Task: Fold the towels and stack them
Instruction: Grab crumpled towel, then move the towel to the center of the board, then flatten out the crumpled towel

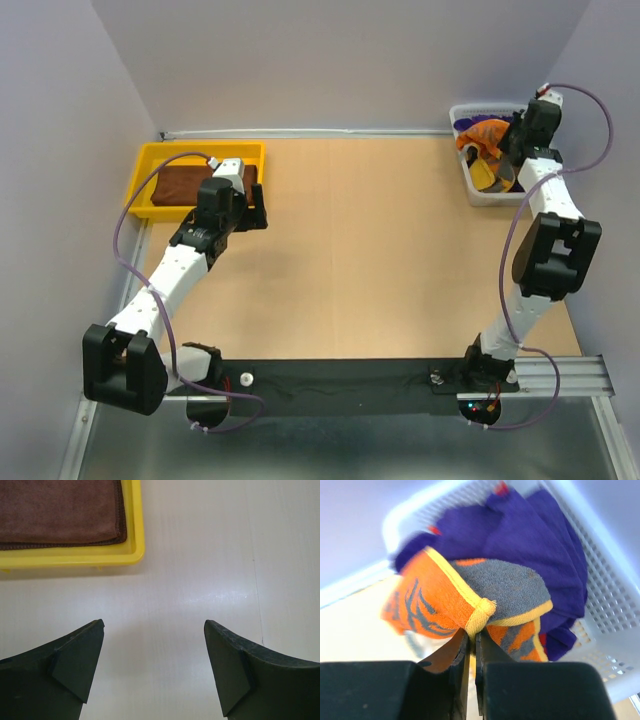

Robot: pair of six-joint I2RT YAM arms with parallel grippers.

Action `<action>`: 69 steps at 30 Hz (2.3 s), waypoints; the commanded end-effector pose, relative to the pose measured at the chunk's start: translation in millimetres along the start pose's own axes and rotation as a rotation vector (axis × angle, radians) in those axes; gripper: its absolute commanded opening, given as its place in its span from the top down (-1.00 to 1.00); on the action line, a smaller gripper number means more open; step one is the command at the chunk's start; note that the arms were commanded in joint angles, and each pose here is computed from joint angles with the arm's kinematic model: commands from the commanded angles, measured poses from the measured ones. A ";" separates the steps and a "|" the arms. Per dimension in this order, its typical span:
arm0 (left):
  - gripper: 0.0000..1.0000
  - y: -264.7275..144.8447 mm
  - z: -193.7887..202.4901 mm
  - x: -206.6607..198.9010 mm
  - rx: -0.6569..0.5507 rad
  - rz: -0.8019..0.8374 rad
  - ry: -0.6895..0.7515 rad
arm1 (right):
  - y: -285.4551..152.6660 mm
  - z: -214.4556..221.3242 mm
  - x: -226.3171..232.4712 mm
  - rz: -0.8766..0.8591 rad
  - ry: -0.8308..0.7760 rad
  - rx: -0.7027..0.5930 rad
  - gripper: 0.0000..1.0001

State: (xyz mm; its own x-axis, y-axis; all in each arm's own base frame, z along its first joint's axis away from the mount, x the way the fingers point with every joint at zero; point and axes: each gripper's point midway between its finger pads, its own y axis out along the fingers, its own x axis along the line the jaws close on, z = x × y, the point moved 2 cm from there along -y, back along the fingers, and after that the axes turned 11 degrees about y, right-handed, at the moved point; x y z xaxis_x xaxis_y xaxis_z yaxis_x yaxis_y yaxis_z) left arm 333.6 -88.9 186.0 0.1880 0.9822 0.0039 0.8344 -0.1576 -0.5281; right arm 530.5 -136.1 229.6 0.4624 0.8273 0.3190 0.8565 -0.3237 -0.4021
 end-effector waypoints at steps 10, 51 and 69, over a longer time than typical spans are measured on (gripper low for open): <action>-0.86 -2.8 -20.8 -0.6 -0.070 0.000 0.004 | -162.8 -117.6 190.1 -0.790 -0.032 -0.185 0.99; -0.73 60.0 9.7 -215.0 0.141 0.314 0.203 | -248.1 286.6 16.9 -0.004 -0.052 0.490 -0.40; -0.39 140.1 45.9 -246.6 0.233 0.178 0.345 | -238.8 320.0 -14.1 0.119 0.079 0.596 -0.04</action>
State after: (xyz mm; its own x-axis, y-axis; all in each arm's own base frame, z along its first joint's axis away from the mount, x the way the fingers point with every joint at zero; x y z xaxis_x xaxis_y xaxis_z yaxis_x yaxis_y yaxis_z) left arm 368.3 -348.5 55.3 0.5441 0.8318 0.1099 0.5897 -0.2860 -0.7553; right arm 244.5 73.7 52.7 0.5539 0.7908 0.2603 0.5285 -0.0924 -0.8439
